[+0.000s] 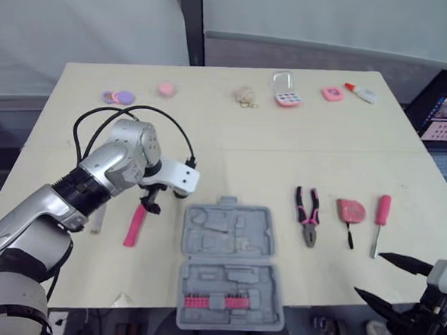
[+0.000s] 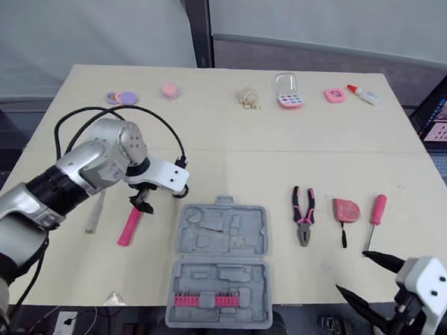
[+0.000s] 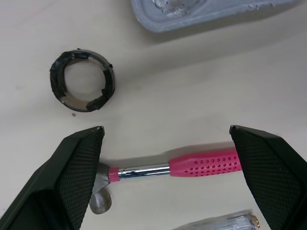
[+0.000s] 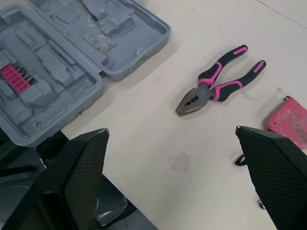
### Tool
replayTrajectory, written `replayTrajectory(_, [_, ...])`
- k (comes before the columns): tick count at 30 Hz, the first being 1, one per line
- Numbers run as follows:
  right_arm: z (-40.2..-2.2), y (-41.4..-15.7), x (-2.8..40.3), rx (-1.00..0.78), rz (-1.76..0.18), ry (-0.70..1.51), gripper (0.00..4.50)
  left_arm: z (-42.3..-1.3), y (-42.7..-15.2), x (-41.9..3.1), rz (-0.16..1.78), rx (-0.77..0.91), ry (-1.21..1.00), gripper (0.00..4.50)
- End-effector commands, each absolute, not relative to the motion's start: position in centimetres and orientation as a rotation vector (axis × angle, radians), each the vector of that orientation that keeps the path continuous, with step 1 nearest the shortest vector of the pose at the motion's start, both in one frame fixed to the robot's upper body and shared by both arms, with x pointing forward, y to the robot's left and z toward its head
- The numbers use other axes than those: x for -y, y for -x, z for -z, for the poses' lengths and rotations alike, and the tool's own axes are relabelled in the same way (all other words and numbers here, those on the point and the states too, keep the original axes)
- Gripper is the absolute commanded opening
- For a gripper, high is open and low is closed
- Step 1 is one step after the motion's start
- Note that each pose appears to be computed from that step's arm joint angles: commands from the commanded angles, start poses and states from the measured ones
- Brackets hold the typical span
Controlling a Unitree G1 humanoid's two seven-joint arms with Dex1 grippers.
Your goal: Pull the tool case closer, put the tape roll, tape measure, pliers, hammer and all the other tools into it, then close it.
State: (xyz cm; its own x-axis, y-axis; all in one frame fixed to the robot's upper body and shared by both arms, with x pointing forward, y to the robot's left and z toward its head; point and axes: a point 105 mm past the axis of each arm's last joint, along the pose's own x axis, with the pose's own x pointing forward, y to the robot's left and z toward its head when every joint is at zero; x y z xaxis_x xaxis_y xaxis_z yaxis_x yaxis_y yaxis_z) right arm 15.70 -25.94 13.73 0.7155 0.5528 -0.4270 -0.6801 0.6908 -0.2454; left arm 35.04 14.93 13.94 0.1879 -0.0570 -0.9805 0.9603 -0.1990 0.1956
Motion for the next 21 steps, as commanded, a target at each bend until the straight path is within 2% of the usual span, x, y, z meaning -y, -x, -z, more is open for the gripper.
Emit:
replayTrajectory(1, [-14.6, -15.2, 25.5, -0.305, -0.698, 0.416, 4.48, -15.0, -35.6, -14.7, 1.211, -0.914, -1.463, 4.5])
replayTrajectory(11, [-14.2, -14.8, 24.8, -0.29, -0.691, 0.379, 4.48, -14.0, -37.1, -13.5, 1.224, -0.882, -1.515, 4.5])
replayTrajectory(21, [-13.8, -14.7, 24.5, -0.279, -0.674, 0.368, 4.48, -12.4, -37.4, -13.0, 1.268, -0.867, -1.547, 4.5])
